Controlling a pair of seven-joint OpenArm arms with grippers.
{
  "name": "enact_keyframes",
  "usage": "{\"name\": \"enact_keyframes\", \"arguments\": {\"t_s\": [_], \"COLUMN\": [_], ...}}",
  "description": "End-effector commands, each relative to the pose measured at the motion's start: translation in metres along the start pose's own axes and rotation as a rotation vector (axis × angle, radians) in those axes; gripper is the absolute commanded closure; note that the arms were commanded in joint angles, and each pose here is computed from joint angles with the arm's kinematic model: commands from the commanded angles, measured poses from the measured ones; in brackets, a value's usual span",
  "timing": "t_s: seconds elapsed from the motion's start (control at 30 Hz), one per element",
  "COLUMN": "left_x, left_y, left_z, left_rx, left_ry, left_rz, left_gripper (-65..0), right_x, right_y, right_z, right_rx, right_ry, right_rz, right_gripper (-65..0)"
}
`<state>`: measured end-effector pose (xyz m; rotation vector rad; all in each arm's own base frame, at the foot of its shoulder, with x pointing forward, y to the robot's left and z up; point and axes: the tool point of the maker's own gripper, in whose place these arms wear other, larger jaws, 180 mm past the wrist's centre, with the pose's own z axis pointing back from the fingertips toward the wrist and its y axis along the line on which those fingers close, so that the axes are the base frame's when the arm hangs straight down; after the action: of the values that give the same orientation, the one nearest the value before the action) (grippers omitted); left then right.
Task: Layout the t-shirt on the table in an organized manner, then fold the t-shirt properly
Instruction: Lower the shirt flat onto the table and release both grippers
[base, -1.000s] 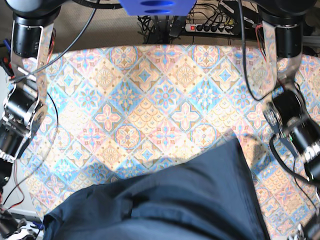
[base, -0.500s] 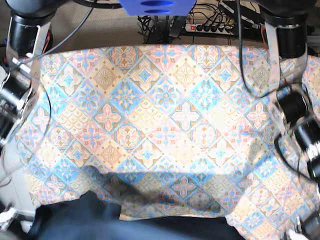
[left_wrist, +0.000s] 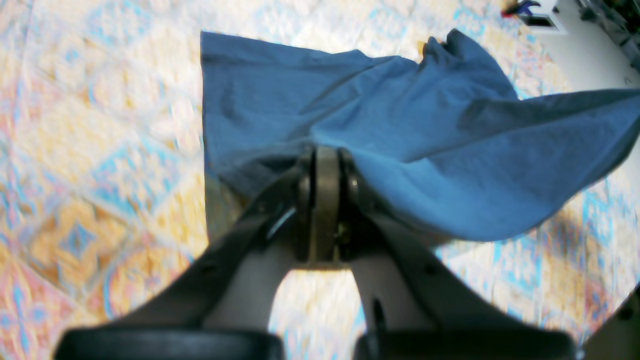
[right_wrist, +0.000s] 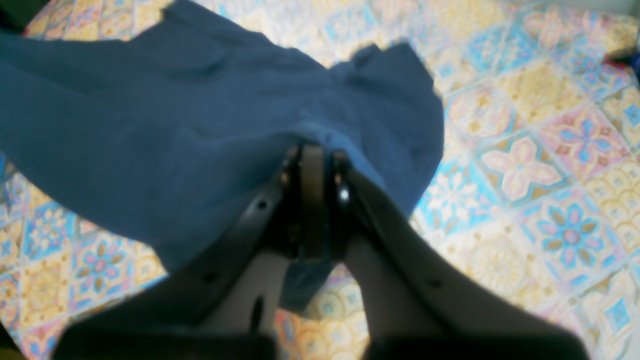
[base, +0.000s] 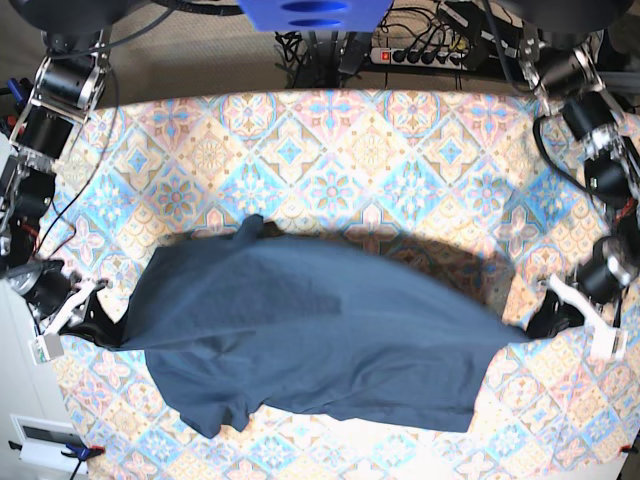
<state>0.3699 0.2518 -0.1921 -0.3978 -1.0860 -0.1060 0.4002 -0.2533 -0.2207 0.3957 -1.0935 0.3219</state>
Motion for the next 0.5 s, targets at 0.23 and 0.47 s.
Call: {"name": "enact_keyframes", "arguments": {"t_s": [0.23, 0.47], "left_x": [-0.06, -0.108], "left_y": [0.022, 0.024], "left_z": [0.032, 0.042], "left_rx": [0.087, 0.103], "left_ry": [0.127, 0.239], "left_rz": [0.018, 0.069], "left_gripper": [0.0, 0.0], "right_x": [-0.045, -0.085], "right_y": [0.001, -0.007], "right_z": [0.014, 0.021], "right_rx": [-0.007, -0.061], "right_ry": [0.075, 0.219], "right_rz": [-0.032, -0.014], "right_gripper": [-0.4, -0.4]}}
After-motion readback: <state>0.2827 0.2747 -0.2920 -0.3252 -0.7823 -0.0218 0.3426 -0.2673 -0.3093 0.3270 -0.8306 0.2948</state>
